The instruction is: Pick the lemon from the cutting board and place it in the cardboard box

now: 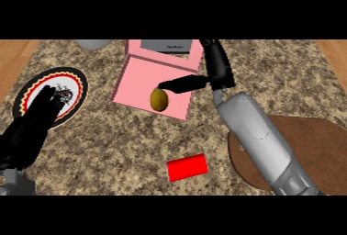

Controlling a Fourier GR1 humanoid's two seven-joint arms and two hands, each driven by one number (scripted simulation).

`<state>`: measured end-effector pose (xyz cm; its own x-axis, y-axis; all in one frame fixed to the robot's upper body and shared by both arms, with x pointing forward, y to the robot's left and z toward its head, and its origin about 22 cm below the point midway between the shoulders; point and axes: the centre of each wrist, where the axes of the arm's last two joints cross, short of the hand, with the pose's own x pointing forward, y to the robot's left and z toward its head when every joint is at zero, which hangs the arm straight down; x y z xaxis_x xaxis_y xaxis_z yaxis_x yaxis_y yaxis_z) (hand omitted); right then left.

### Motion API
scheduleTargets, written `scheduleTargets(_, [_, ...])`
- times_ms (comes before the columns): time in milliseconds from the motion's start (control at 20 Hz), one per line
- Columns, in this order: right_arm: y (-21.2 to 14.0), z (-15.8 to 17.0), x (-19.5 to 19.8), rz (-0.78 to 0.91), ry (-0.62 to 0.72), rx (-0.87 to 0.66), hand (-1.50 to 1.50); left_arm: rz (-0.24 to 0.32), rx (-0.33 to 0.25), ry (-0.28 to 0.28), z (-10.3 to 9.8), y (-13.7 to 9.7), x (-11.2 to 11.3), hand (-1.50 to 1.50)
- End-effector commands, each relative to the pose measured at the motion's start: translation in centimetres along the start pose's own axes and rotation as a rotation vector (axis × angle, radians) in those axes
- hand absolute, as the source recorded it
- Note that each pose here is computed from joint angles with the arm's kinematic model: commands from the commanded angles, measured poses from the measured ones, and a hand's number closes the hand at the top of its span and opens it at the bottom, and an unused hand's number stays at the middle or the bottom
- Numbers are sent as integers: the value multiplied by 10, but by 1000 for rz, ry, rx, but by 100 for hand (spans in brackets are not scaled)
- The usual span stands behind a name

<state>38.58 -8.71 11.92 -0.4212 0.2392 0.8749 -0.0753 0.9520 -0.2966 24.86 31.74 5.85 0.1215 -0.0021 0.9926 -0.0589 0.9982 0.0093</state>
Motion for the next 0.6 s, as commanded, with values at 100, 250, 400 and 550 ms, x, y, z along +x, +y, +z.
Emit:
scheduleTargets(100, [-56, 11, -36, -90, 1, -31, -150, -1, -2, 4, 2, 9, -1, 0])
scheduleTargets(250, [-87, 12, -47, -63, -19, 27, -150, 8, 1, -2, -3, 3, -3, 0])
scheduleTargets(400, [-91, 4, -47, -74, -18, 35, -150, -2, 5, -3, 0, 5, 4, 0])
scheduleTargets(550, [-93, 12, -67, -68, -20, 66, -150, 14, -23, -2, 3, -12, -7, 0])
